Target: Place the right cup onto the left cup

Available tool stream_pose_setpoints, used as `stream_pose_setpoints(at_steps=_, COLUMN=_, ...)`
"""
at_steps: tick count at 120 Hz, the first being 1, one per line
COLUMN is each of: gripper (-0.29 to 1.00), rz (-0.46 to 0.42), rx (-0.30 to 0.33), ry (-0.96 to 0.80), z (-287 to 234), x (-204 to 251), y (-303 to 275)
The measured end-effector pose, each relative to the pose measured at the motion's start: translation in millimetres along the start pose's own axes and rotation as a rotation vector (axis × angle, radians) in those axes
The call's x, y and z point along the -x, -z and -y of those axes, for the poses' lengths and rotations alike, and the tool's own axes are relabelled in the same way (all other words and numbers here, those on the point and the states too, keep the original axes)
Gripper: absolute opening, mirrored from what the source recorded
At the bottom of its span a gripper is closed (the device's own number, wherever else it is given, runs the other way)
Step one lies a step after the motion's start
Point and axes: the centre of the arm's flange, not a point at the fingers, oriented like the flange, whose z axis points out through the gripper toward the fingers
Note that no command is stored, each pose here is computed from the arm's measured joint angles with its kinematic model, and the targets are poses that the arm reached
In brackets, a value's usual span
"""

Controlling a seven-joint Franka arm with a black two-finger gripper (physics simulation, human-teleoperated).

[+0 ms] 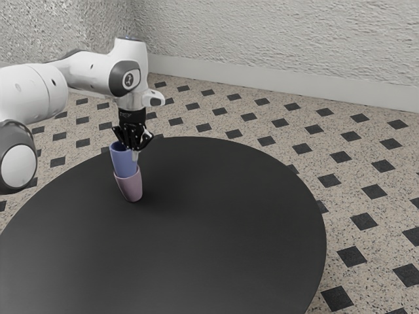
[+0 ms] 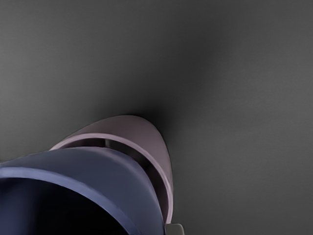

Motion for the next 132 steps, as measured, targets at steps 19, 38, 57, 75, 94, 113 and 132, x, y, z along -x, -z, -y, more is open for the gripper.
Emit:
stream_pose_setpoints(at_steps=19, gripper=-0.03, rz=-0.002, rx=0.005, ry=0.000, z=0, x=0, y=0)
stream_pose_setpoints(at_steps=38, gripper=0.27, rz=-0.004, rx=0.010, ry=-0.001, z=-1, x=1, y=2)
stream_pose_setpoints(at_steps=57, gripper=0.50, rz=-0.020, rx=0.010, ry=0.002, z=2, x=6, y=15)
stream_pose_setpoints(at_steps=75, gripper=0.60, rz=-0.058, rx=0.008, ry=0.003, z=2, x=20, y=46)
stream_pose_setpoints(at_steps=94, gripper=0.65, rz=-0.098, rx=0.006, ry=-0.003, z=-2, x=41, y=86)
stream_pose_setpoints(at_steps=113, gripper=0.68, rz=-0.128, rx=0.009, ry=-0.022, z=-14, x=72, y=129)
stream_pose_setpoints(at_steps=132, gripper=0.69, rz=-0.159, rx=0.032, ry=-0.034, z=-23, x=117, y=176)
